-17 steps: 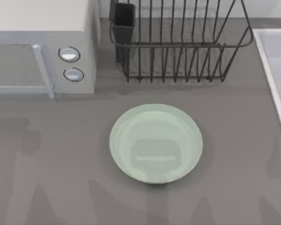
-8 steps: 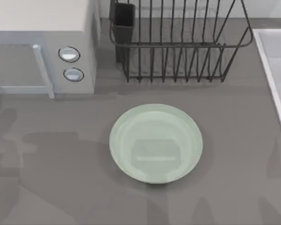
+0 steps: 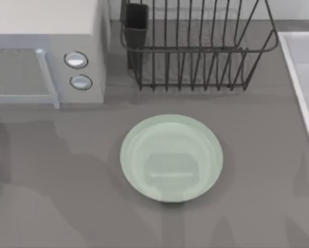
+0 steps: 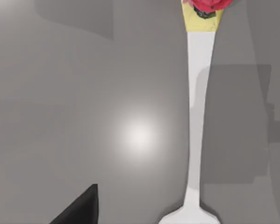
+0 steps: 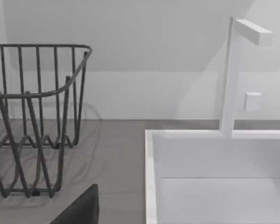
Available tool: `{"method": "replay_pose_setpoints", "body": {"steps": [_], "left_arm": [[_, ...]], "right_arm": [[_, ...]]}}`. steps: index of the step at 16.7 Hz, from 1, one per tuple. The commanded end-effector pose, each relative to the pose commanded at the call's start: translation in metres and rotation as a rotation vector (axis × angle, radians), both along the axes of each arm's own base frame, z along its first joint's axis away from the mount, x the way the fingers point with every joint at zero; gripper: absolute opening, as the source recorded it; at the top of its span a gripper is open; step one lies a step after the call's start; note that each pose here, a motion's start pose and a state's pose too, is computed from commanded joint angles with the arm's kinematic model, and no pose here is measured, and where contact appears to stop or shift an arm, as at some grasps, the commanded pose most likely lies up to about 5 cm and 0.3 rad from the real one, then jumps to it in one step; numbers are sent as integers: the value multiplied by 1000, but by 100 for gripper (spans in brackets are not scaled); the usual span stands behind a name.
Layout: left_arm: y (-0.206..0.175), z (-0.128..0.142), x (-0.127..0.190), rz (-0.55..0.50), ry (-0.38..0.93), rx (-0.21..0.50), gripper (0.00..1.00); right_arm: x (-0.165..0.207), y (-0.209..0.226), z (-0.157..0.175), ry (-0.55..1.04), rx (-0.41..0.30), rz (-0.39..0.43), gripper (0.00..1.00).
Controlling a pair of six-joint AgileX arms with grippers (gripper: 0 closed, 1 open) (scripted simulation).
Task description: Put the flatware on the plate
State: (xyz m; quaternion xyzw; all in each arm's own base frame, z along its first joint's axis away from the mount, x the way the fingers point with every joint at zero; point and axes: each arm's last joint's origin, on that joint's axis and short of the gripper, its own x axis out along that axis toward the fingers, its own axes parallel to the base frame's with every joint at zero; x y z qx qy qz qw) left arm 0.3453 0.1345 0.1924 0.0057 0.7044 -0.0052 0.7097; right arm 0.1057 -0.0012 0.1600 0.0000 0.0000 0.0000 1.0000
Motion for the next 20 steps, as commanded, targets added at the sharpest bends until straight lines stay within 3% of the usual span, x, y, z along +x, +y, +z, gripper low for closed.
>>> {"method": "replay_pose_setpoints", "body": {"steps": [7,15,20], "left_arm": [[-1,-6,1,-2,4,-1,100],[2,-93,2,1,-2,1,100],[1,-100,1,0,2,-1,100]], "right_arm": [[0,0,0,0,0,0,100],[0,0,0,0,0,0,100],[0,0,0,0,0,0,100]]}}
